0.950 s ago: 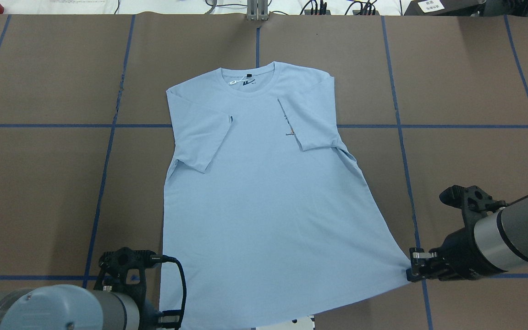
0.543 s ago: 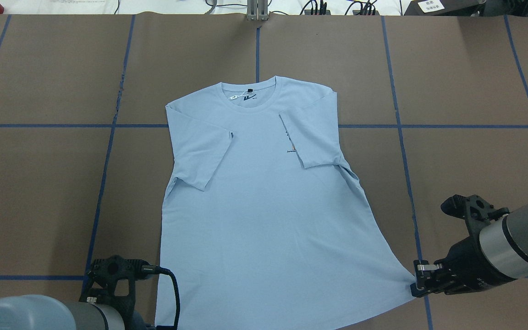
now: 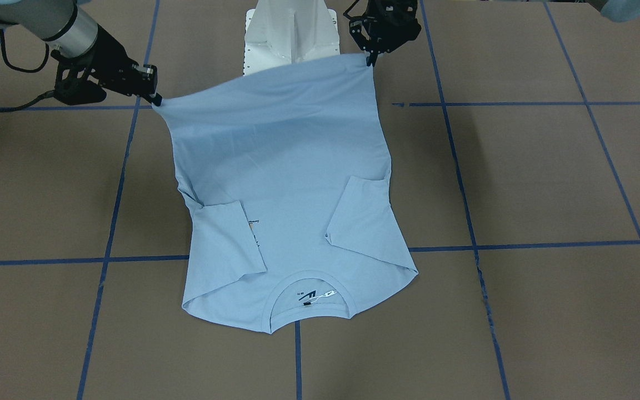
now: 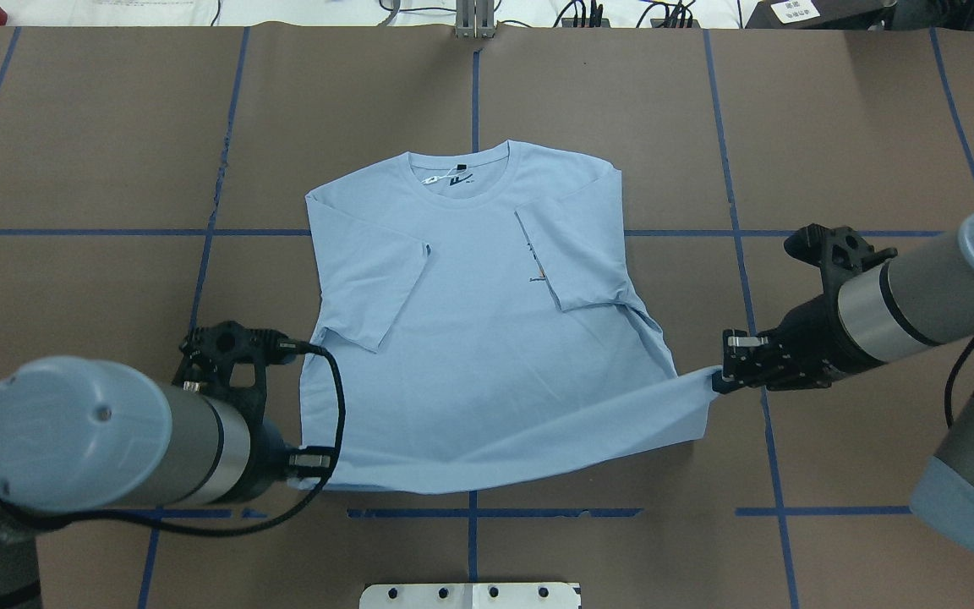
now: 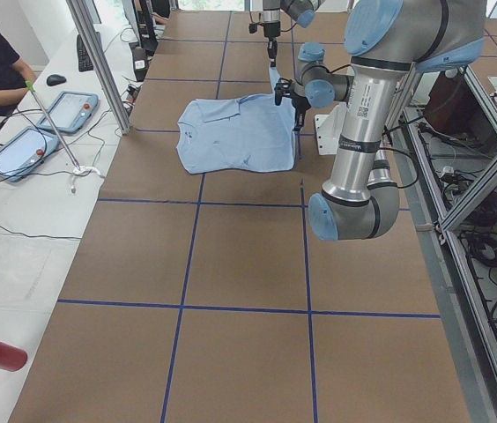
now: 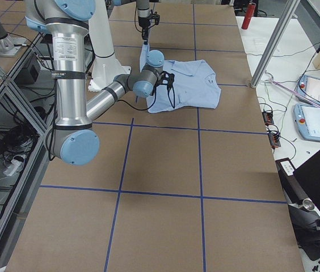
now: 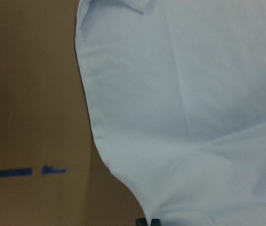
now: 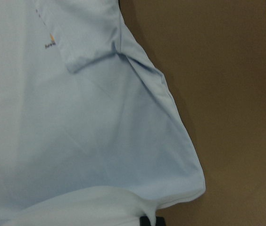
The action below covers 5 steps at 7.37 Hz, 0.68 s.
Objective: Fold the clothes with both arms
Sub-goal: 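Lift the hem with both grippers and fold it toward the collar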
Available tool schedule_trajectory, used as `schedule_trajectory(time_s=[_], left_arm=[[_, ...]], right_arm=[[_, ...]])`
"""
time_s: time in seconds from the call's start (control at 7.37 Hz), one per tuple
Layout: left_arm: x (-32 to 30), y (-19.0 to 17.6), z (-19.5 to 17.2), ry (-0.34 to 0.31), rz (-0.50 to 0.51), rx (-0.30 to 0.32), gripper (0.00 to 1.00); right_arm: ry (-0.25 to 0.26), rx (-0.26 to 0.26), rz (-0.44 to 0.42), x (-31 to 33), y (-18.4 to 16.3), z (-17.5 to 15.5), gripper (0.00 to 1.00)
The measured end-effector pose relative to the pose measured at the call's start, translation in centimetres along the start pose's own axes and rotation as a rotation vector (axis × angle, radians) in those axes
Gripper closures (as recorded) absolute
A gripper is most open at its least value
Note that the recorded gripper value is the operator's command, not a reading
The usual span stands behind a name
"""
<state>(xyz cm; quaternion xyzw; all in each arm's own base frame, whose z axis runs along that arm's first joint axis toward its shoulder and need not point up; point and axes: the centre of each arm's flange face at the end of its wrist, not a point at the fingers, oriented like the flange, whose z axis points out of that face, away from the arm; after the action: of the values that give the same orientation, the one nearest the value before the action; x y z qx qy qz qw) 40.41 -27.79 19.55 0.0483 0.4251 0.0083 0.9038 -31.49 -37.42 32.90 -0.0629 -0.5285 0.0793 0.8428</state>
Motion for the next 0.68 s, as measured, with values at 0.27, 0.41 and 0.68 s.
schedule_trajectory(time_s=[0.27, 0.41, 0.68], left_arm=[[-2.0, -8.6, 0.2, -0.055, 0.006, 0.07, 1.0], [-2.7, -11.9, 0.7, -0.076, 0.009, 0.099, 1.0], [-3.7, -18.0, 3.0, -0.09, -0.014, 0.151, 1.0]], right_arm=[[-0.01, 0.102, 0.023, -2.1, -8.0, -0.4, 1.0], [-0.009, 0.141, 0.03, -3.3, -11.5, -0.5, 1.0], [0.008, 0.192, 0.053, -6.3, -18.0, 0.3, 1.0]])
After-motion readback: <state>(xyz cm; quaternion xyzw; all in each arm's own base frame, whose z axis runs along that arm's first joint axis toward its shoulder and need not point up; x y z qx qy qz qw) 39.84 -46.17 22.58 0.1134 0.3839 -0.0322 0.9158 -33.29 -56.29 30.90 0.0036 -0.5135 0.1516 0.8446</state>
